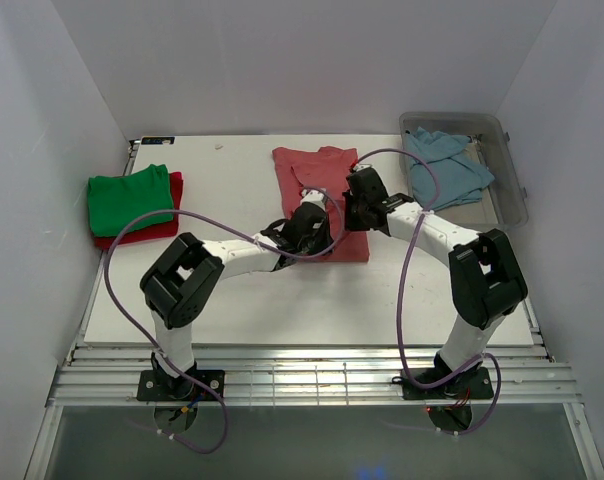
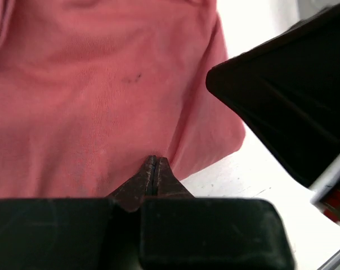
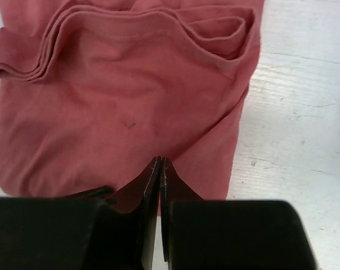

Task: Fold and stack the t-shirts
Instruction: Fold the tshirt

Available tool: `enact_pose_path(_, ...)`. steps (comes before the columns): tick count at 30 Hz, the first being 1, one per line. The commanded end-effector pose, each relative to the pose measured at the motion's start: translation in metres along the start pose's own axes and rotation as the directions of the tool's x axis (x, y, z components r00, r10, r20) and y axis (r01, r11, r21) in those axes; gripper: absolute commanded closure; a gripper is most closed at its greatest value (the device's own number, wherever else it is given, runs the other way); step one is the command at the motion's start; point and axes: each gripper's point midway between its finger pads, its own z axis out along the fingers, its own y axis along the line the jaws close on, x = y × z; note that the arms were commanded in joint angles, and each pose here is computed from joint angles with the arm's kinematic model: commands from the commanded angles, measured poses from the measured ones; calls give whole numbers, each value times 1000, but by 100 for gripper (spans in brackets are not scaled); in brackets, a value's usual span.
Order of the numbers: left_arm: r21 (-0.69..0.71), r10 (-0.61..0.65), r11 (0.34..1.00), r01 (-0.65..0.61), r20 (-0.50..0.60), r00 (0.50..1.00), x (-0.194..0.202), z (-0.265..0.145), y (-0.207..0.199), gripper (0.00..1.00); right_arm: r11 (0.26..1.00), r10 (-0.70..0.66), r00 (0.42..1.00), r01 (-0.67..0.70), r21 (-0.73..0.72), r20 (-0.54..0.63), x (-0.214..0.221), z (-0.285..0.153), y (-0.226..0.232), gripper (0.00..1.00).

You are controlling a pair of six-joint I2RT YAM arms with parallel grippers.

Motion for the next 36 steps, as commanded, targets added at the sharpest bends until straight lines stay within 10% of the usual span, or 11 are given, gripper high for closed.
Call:
enact_pose_path(1, 81, -28, 996, 24, 52, 998, -22, -6, -20, 100, 992, 38, 997, -31, -125, 61, -21, -8, 28, 92)
enact_pose_path(36, -131, -59, 991, 28, -241, 969, 198, -117, 69, 100, 938, 65, 987, -111, -328, -148, 43, 55, 83, 92)
